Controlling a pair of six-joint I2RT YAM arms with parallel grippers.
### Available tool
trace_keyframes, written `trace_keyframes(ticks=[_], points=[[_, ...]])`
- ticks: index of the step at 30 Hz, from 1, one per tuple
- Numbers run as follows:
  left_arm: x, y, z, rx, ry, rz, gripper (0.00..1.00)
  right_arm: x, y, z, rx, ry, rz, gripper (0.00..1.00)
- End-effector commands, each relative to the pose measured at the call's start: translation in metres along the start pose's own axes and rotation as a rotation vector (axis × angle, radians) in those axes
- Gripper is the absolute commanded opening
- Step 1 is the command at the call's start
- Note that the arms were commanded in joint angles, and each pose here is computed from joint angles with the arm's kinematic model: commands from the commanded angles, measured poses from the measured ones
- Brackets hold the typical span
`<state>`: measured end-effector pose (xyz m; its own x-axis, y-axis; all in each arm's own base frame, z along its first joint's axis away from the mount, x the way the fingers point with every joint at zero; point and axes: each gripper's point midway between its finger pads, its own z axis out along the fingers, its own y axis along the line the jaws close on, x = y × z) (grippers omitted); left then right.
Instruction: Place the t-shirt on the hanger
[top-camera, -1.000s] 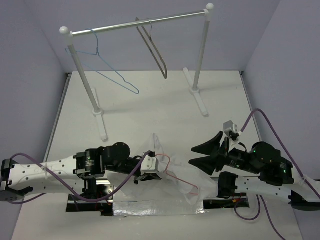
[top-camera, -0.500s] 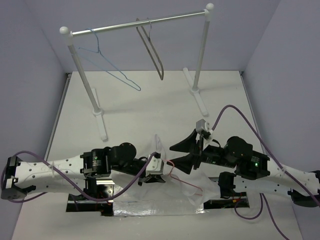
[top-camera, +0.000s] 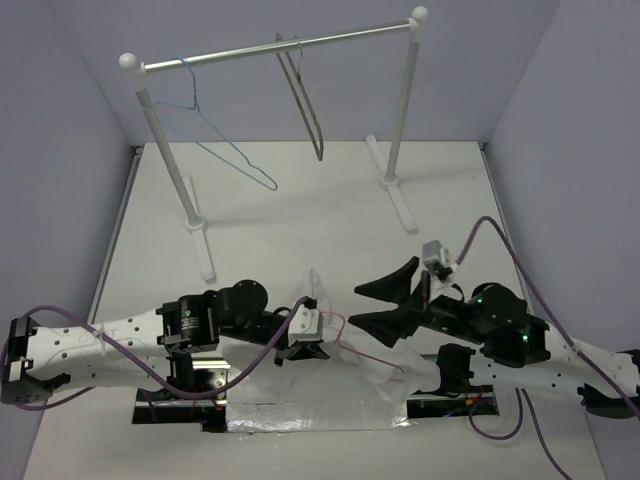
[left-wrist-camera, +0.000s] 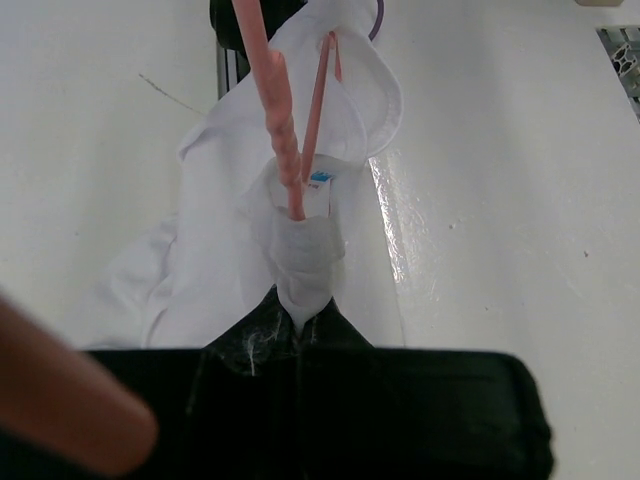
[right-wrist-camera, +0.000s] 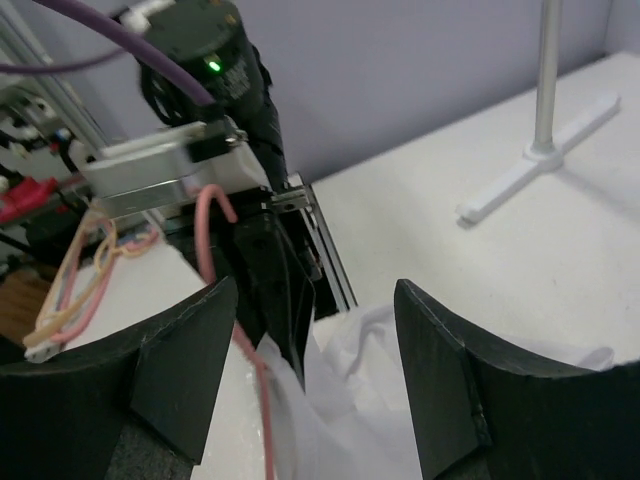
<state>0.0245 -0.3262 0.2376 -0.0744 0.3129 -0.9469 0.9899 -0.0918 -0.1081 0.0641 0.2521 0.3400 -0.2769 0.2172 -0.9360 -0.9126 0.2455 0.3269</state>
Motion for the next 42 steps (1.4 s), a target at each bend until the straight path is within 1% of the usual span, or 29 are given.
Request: trace_keyframes(ticks=[1,3,4,11,16,19,20,21,22,23,24,26,27,28,30,31,32,35,39,40,42], points=[[-0.033,-0.004,-0.01,0.005,-0.123,0.03,0.0,-0.026,0.01,-0.021,-0.039,-0.092,-0.01,0.72],[-0.035,-0.005,-0.011,0.004,-0.133,0.03,0.0,-0.03,0.015,-0.025,-0.066,-0.096,-0.019,0.72],[-0.035,-0.004,-0.011,0.002,-0.13,0.029,0.0,-0.029,0.023,-0.026,-0.105,-0.081,-0.027,0.72],[-0.037,-0.002,-0.004,0.009,-0.119,0.025,0.0,-0.014,0.027,0.0,-0.125,0.007,-0.041,0.72],[-0.035,0.0,0.002,0.013,-0.106,0.018,0.0,-0.007,0.028,0.009,-0.147,0.004,-0.038,0.72],[-0.035,0.0,0.003,0.015,-0.108,0.017,0.0,0.0,0.022,0.015,-0.122,0.016,-0.034,0.66],[-0.036,0.0,0.003,0.015,-0.11,0.018,0.0,0.003,0.017,0.019,-0.096,0.022,-0.032,0.5],[-0.036,0.0,0.003,0.015,-0.11,0.018,0.0,0.003,0.016,0.02,-0.087,0.024,-0.027,0.37],[-0.037,0.001,0.003,0.006,-0.112,0.012,0.0,0.002,0.015,0.021,-0.076,0.022,-0.026,0.22],[-0.037,0.004,0.002,-0.01,-0.109,0.002,0.0,0.002,0.012,0.022,-0.059,0.022,-0.02,0.01],[-0.041,0.01,0.0,-0.048,-0.114,-0.006,0.0,0.0,0.007,0.022,-0.029,0.013,-0.015,0.0],[-0.046,0.019,-0.008,-0.1,-0.106,-0.035,0.14,-0.004,0.003,0.018,-0.003,0.011,-0.014,0.0],[-0.048,0.026,-0.012,-0.141,-0.109,-0.057,0.29,-0.001,-0.003,0.014,0.036,0.028,-0.015,0.0],[-0.05,0.032,-0.018,-0.175,-0.113,-0.072,0.34,-0.008,-0.005,0.009,0.051,0.012,-0.015,0.0],[-0.054,0.038,-0.035,-0.232,-0.118,-0.098,0.4,-0.012,-0.011,0.001,0.09,0.004,-0.016,0.0],[-0.053,0.046,-0.042,-0.282,-0.12,-0.121,0.45,-0.012,-0.015,-0.004,0.114,0.007,-0.017,0.0],[-0.052,0.051,-0.053,-0.315,-0.122,-0.136,0.46,-0.02,-0.015,-0.012,0.115,-0.02,-0.015,0.0],[-0.055,0.055,-0.072,-0.357,-0.154,-0.156,0.51,-0.032,-0.015,-0.026,0.126,-0.045,-0.017,0.0],[-0.042,0.066,-0.082,-0.44,-0.11,-0.177,0.51,-0.046,-0.011,-0.038,0.122,-0.063,-0.018,0.0],[-0.034,0.07,-0.084,-0.465,-0.078,-0.193,0.51,-0.05,-0.009,-0.04,0.12,-0.067,-0.017,0.0],[-0.029,0.083,-0.091,-0.559,-0.063,-0.225,0.5,-0.057,-0.008,-0.044,0.125,-0.072,-0.019,0.0]])
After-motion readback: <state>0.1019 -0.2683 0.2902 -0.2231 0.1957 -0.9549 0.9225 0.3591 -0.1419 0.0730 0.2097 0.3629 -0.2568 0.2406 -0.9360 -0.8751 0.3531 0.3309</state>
